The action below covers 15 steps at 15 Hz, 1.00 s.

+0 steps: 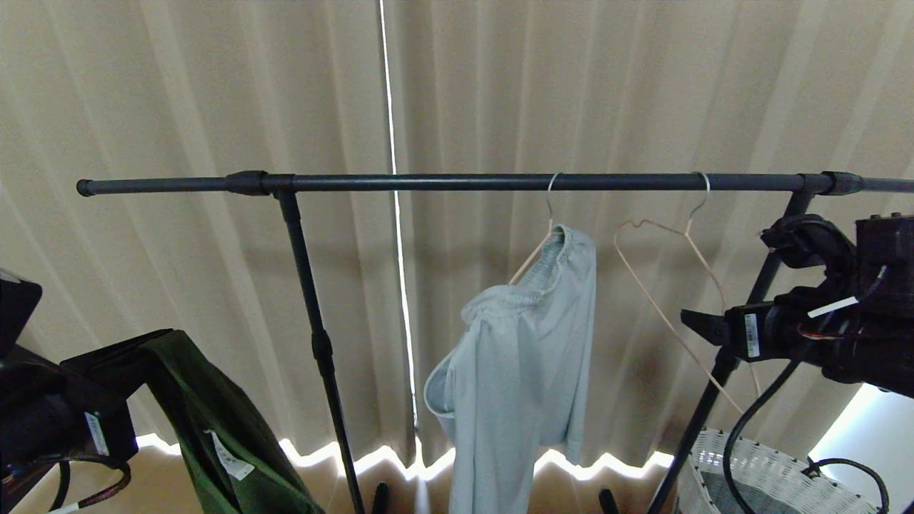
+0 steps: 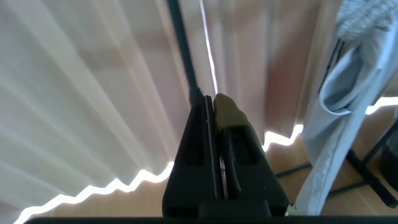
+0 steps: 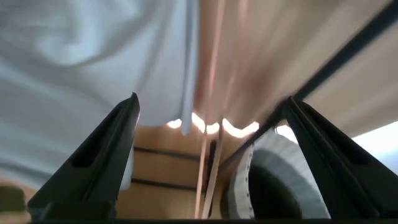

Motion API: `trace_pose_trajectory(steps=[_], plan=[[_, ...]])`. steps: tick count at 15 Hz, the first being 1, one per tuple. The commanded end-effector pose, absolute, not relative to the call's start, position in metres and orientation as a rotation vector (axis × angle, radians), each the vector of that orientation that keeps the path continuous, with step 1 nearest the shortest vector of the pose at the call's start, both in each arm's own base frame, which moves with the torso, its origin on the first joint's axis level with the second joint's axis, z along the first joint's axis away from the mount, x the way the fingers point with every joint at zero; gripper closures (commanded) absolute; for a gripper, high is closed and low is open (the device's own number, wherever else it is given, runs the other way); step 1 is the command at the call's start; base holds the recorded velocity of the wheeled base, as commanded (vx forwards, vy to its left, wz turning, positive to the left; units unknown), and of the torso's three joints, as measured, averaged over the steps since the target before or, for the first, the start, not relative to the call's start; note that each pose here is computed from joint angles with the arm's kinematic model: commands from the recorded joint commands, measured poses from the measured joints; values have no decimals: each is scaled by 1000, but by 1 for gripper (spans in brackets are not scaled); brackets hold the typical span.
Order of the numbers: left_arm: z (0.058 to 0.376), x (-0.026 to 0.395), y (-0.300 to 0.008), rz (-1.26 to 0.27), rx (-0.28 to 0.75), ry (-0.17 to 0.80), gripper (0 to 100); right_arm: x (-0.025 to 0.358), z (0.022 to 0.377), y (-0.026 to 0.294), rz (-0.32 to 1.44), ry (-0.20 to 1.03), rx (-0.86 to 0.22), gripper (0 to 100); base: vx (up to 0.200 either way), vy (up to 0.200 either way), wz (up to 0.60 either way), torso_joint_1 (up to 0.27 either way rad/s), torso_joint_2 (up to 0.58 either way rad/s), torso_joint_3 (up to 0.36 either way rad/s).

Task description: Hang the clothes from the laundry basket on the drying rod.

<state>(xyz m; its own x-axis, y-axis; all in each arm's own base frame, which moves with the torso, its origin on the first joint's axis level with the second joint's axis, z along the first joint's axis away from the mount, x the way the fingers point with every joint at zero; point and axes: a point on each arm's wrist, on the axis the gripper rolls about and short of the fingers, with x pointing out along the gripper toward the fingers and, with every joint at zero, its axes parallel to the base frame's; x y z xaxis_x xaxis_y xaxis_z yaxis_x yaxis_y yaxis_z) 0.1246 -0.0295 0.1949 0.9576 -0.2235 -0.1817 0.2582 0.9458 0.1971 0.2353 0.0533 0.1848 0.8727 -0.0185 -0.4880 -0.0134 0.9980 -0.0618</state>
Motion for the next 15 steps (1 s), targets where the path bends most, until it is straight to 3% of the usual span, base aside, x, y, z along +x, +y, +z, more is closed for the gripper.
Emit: trace_pose_trajectory(steps=[1,10,11,15], plan=[[195,124,-29,-245,221,157,100,256,168,59,-24,573,-69,0,0,0,0,0,0,0],[195,123,-29,-245,222,153,100,272,167,62,-56,562,-56,0,0,0,0,0,0,0],[195,123,-29,-245,222,153,100,272,167,62,-57,562,-56,100,0,0,0,0,0,0],[195,123,-29,-245,222,155,100,271,170,61,-65,554,-54,100,0,0,0,0,0,0]])
